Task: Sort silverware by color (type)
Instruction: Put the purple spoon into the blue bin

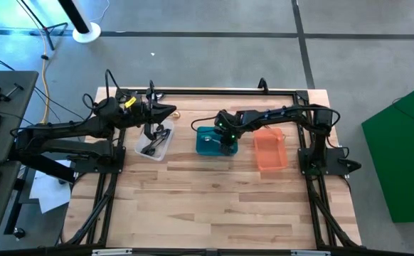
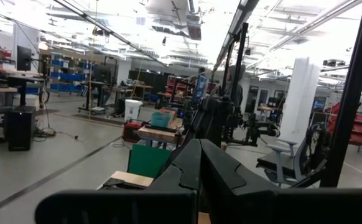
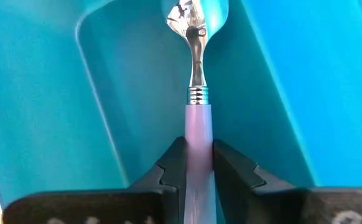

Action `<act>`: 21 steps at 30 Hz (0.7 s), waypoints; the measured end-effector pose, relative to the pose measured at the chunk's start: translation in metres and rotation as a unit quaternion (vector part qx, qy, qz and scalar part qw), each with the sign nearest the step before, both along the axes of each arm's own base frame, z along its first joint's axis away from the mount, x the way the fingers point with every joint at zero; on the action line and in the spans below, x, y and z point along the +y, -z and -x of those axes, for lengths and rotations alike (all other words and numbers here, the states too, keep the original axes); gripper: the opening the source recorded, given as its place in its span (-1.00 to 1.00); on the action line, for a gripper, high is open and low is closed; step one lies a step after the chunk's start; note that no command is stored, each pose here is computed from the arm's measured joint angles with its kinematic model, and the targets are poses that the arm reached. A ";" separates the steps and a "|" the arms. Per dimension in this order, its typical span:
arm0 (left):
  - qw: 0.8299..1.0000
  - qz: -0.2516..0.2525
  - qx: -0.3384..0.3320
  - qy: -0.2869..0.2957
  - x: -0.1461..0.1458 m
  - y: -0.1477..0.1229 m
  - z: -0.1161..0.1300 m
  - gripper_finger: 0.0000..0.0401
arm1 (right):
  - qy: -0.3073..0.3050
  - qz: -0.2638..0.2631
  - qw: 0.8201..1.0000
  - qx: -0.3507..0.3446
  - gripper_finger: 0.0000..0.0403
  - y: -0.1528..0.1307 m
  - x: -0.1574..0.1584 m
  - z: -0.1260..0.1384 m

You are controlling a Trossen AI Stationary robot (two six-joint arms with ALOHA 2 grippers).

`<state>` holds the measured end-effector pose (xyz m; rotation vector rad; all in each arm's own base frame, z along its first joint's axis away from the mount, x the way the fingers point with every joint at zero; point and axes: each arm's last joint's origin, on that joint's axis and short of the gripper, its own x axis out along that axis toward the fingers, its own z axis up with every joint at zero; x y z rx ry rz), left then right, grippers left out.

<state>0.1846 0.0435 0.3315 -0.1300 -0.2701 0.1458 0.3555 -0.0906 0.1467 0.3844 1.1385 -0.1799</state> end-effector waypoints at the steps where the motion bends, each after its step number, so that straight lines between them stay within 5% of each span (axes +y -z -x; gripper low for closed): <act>1: 1.000 0.001 0.003 0.000 0.000 0.001 0.000 -1.00 | 0.000 0.000 1.000 0.000 -0.71 0.000 0.000 0.000; 21: 1.000 0.001 0.006 0.000 0.000 0.001 0.000 -1.00 | 0.034 -0.027 0.999 0.000 -0.64 0.000 0.000 0.000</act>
